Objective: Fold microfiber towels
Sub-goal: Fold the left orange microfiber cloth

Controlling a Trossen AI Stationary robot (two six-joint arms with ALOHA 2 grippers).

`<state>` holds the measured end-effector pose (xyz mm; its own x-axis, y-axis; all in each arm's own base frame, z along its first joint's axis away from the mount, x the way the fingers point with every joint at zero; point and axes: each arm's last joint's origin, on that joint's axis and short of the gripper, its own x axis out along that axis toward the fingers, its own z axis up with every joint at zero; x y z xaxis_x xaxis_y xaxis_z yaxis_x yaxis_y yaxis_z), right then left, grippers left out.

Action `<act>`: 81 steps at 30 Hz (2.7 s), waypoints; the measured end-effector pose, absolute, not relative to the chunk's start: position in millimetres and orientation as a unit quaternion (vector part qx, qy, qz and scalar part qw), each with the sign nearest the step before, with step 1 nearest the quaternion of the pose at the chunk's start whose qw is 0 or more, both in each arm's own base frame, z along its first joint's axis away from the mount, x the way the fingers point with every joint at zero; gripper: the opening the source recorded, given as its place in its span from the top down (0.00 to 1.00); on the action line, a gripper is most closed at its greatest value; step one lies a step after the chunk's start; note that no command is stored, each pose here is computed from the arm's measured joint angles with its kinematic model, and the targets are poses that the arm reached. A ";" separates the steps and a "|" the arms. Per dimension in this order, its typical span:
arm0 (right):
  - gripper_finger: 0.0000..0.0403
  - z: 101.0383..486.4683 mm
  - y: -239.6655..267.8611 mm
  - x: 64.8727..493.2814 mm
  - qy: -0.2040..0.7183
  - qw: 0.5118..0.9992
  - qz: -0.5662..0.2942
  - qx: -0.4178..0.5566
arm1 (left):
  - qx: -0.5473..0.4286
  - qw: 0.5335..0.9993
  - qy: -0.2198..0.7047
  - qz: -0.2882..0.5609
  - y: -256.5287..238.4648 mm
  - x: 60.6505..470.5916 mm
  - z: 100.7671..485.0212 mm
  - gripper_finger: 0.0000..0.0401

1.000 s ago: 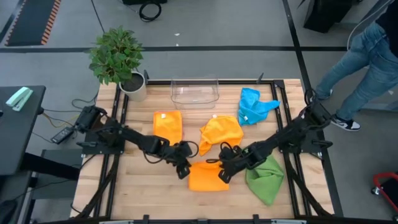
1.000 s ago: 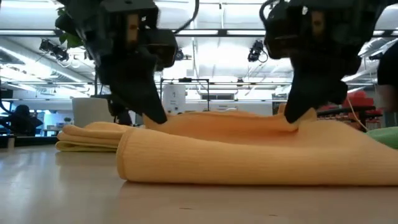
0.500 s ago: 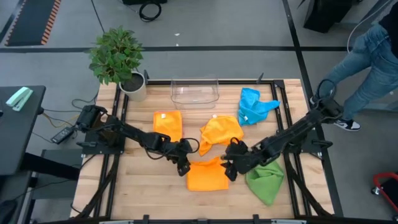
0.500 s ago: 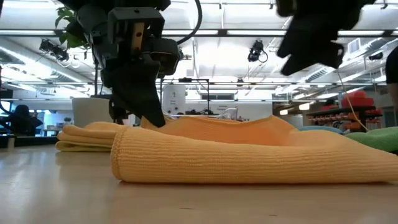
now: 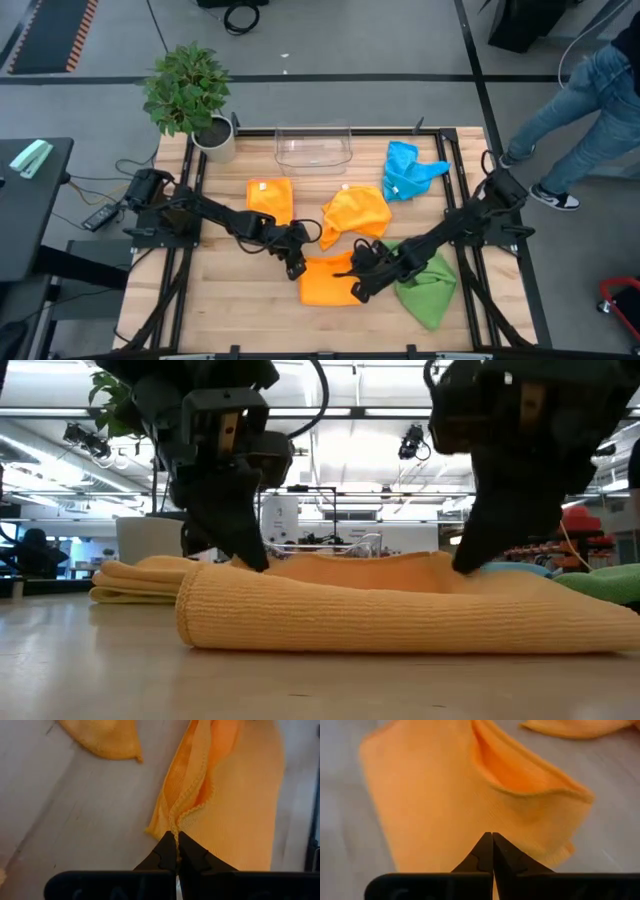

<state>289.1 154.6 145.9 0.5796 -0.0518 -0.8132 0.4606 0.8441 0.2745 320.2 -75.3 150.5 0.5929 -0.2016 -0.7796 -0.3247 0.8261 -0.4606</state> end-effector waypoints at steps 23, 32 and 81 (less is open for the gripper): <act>1.00 166.8 136.2 285.9 0.439 0.855 -0.152 0.230 | -0.301 0.853 0.425 0.026 -75.0 327.2 149.5 0.96; 1.00 136.7 123.1 292.2 0.485 0.814 -0.208 0.245 | -0.300 0.853 0.426 0.027 -74.7 327.1 149.3 0.95; 0.98 146.7 105.2 289.4 0.407 0.809 -0.201 0.372 | -0.286 0.858 0.426 0.029 -72.2 327.2 148.9 0.98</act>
<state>289.4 105.2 146.7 0.5877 -0.0213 -0.8088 0.6281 0.6422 0.4394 327.2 -72.2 148.9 0.6353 -0.1945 -0.7474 -0.2930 0.8347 -0.4662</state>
